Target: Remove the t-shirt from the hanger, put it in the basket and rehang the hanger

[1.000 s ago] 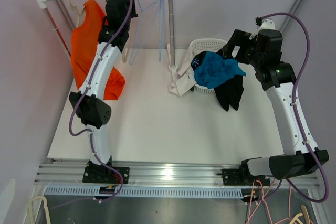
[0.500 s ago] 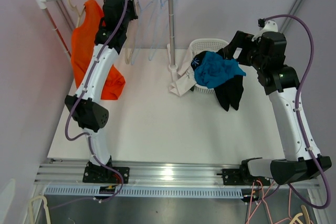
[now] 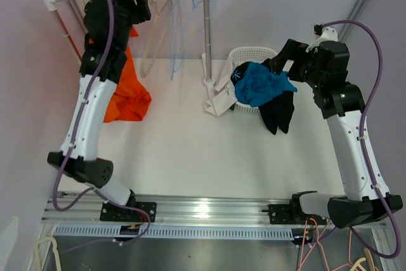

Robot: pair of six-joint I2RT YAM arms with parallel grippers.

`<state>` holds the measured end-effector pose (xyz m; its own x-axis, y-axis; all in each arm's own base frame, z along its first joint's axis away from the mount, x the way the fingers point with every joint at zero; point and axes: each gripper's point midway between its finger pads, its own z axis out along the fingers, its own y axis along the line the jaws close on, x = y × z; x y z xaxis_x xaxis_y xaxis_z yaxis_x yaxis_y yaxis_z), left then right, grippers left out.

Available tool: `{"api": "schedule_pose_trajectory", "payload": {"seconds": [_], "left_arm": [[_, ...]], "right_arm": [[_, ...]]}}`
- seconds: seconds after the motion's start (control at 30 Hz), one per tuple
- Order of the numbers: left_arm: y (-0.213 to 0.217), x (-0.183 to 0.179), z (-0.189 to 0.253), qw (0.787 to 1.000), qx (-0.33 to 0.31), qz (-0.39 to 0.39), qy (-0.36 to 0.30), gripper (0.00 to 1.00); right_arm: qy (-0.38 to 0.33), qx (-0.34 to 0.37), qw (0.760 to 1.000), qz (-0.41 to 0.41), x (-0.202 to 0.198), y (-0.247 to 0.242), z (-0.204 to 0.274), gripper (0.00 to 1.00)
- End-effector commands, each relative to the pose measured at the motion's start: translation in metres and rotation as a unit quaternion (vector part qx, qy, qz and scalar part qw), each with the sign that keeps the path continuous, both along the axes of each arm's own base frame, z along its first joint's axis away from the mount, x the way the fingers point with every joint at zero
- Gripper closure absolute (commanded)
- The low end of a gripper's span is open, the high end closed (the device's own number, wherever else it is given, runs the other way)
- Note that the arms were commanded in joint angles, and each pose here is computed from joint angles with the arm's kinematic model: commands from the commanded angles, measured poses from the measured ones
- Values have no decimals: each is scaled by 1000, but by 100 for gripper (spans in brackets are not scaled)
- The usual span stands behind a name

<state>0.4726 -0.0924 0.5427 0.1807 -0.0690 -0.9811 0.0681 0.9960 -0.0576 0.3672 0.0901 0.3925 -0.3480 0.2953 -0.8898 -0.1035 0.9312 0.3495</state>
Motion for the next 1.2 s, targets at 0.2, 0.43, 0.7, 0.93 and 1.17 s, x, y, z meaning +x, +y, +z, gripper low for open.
{"api": "schedule_pose_trajectory", "payload": {"seconds": [0.2,0.43,0.7,0.93,1.17], "left_arm": [[61,-55,18,998,-55,0,16,1],[114,-51,-11,992,-84,58,68,1],[144,-20,-51,986,-80,88,116,1],[154,14,-66,983,-76,104,129,3],[159,36,-64,985,-80,107,110,19]], "right_arm": [[-2,-3,999,35,4,10,17,0],[-35,25,997,60,7,23,40,1],[-40,25,996,69,15,27,43,0],[-42,23,996,69,19,27,43,1],[-50,19,997,63,25,25,46,1]]}}
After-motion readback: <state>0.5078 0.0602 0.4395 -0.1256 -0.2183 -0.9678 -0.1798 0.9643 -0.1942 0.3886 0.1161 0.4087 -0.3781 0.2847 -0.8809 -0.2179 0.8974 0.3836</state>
